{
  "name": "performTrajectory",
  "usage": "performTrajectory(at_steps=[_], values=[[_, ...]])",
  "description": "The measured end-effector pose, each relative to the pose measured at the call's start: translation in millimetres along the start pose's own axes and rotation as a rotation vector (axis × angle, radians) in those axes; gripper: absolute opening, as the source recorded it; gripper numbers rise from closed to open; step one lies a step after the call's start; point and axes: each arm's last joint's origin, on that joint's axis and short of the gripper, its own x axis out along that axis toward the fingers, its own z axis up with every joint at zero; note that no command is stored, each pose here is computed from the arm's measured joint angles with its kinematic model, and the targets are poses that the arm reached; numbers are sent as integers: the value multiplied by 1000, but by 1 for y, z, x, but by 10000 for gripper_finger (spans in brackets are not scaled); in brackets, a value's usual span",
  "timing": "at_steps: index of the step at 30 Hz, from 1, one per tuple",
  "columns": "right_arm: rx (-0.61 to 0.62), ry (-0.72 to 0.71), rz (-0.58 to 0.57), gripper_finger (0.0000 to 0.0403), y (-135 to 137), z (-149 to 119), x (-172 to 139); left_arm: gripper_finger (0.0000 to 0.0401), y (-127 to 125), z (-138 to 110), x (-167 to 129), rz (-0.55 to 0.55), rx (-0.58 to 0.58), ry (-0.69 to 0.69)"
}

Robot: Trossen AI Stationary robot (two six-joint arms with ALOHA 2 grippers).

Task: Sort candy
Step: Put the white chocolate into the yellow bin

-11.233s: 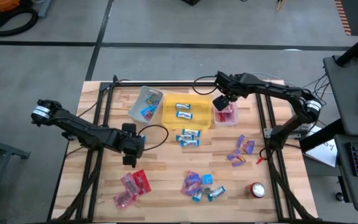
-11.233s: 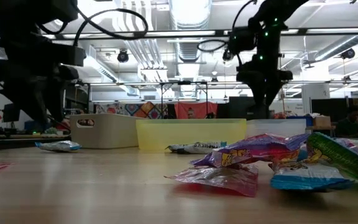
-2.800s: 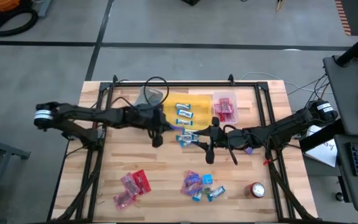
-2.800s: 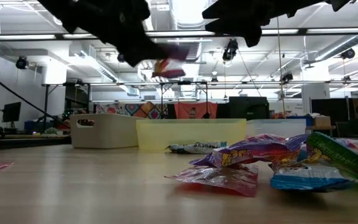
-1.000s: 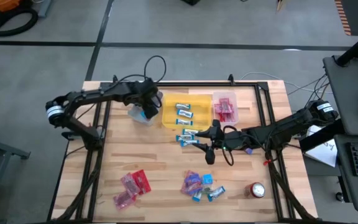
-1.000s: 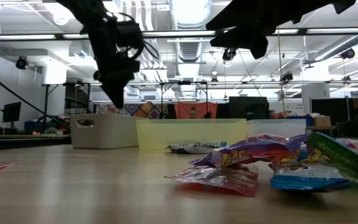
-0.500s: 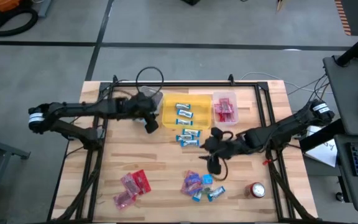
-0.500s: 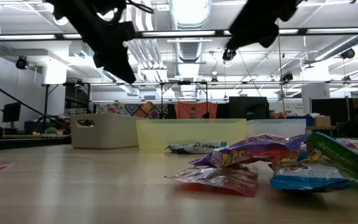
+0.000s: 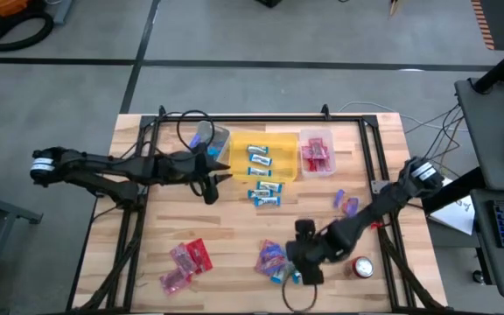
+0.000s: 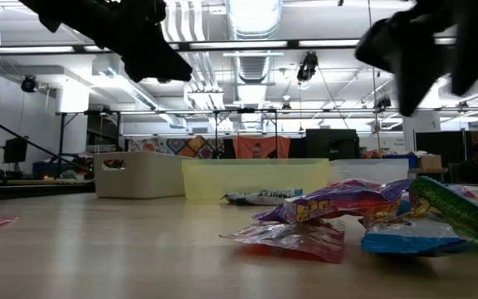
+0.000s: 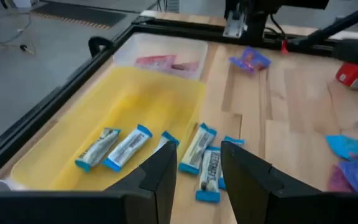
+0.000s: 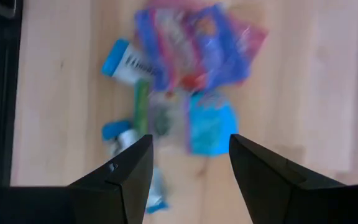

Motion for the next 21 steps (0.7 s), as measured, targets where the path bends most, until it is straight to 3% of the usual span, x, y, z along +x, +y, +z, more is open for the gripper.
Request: performTrajectory(at_steps=[11, 21], values=[[47, 127, -14, 203, 44, -22, 11, 110, -1, 4, 2, -10, -4, -29], [13, 212, -83, 203, 52, -36, 50, 110, -2, 3, 5, -10, 0, -24]])
